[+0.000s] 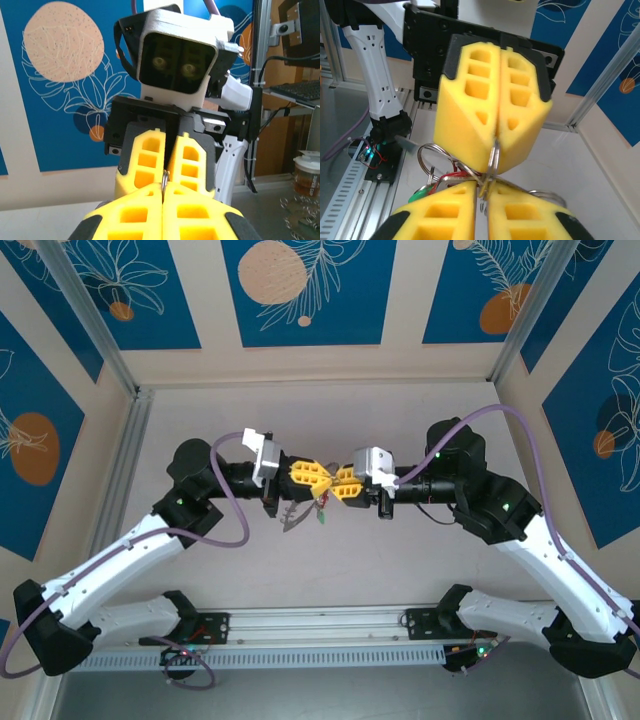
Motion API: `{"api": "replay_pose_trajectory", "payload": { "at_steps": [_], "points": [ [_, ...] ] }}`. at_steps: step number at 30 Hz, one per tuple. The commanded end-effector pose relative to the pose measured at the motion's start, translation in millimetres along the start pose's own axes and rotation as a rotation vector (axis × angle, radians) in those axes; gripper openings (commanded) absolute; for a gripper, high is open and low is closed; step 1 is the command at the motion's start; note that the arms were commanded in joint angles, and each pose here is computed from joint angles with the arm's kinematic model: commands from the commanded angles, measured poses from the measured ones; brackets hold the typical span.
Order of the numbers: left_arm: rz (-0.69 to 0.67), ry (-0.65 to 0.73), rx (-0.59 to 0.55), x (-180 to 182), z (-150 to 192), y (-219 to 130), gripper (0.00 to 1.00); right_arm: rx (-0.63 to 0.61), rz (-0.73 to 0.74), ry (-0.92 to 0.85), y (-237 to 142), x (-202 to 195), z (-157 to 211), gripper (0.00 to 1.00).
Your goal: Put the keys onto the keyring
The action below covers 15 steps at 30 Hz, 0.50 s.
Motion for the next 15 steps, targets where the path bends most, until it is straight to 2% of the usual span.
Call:
{"api": "replay_pose_trajectory", "payload": {
  "at_steps": [1,5,15],
  "points": [
    [-0.028,0.047,-0.066,6,-20,-3,0.0,-0.021,-0.031,0.013,-1,6,0,0.24],
    [-0.078,0.058,-0.03,10,-20,-11,0.0,-0.06,0.014,0.008,-13,5,-3,0.29],
    [-0.033,0.034,-0.068,5,-27,-14,0.0,-0.139,0.046,0.002,-26,4,-20,0.26]
  ]
}}
Point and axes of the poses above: each hand's point on the last joint's axis, 136 mm out from that joint toward the fingers, its own y axis out along the fingers, its own x axis along the line the jaws close on, z = x × y, the point moved 2 cm from there along -y, back along the fingers, and after that the axes turned 13 degrees about y, right-handed, at the moved point
